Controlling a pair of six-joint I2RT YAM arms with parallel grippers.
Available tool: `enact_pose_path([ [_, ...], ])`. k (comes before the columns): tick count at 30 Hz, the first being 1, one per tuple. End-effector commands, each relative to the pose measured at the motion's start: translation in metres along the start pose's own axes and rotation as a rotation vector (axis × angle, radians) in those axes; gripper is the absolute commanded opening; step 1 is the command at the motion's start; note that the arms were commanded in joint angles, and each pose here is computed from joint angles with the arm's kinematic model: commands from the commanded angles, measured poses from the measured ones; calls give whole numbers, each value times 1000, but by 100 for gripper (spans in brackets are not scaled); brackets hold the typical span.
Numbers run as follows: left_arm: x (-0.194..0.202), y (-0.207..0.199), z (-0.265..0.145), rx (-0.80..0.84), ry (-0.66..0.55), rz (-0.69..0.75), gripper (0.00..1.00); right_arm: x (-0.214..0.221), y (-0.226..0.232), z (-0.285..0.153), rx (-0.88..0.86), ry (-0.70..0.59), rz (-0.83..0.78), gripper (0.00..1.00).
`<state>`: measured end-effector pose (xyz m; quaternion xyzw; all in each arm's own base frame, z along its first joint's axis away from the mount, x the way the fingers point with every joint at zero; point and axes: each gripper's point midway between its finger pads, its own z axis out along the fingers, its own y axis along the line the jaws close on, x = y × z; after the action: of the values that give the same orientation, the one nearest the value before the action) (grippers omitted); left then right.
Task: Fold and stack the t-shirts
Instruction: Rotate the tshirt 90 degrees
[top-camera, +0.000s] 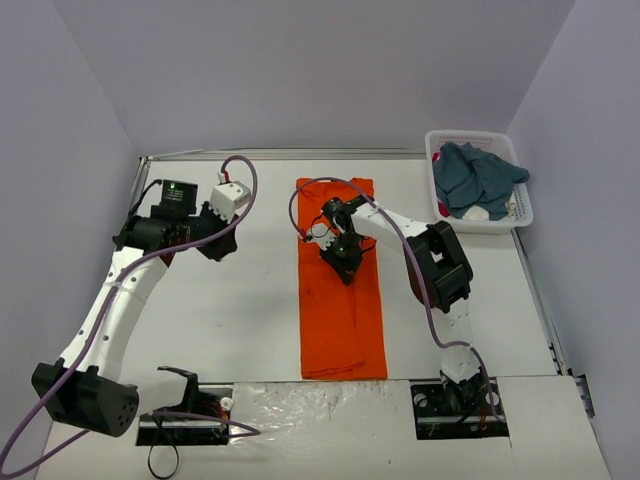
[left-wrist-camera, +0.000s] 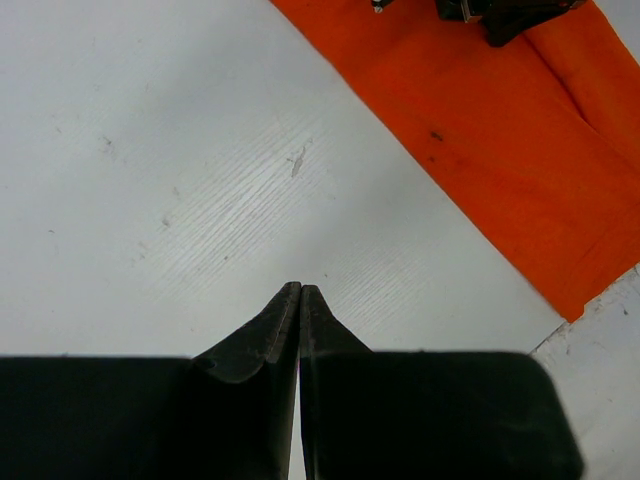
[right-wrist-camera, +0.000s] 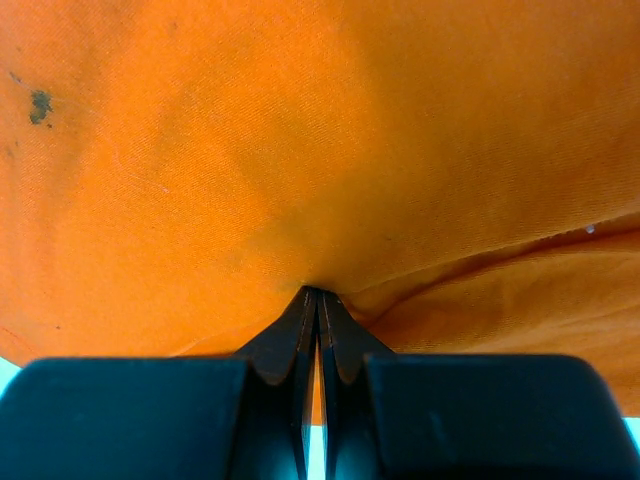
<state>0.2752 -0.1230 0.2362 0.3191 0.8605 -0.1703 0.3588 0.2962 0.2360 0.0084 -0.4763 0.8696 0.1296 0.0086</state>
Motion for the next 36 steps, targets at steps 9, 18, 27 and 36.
enact_pose_path([
  [9,-4,14,-6,-72,-2,-6,2,-25,-54,7,108,-17,24,0],
  [18,-2,23,-2,-99,15,-9,2,-47,-103,-2,164,-68,51,0],
  [27,1,37,9,-137,53,-33,2,-78,-134,-9,149,-168,18,0],
  [36,1,38,12,-130,68,-34,2,-104,-128,-5,130,-219,-34,0],
])
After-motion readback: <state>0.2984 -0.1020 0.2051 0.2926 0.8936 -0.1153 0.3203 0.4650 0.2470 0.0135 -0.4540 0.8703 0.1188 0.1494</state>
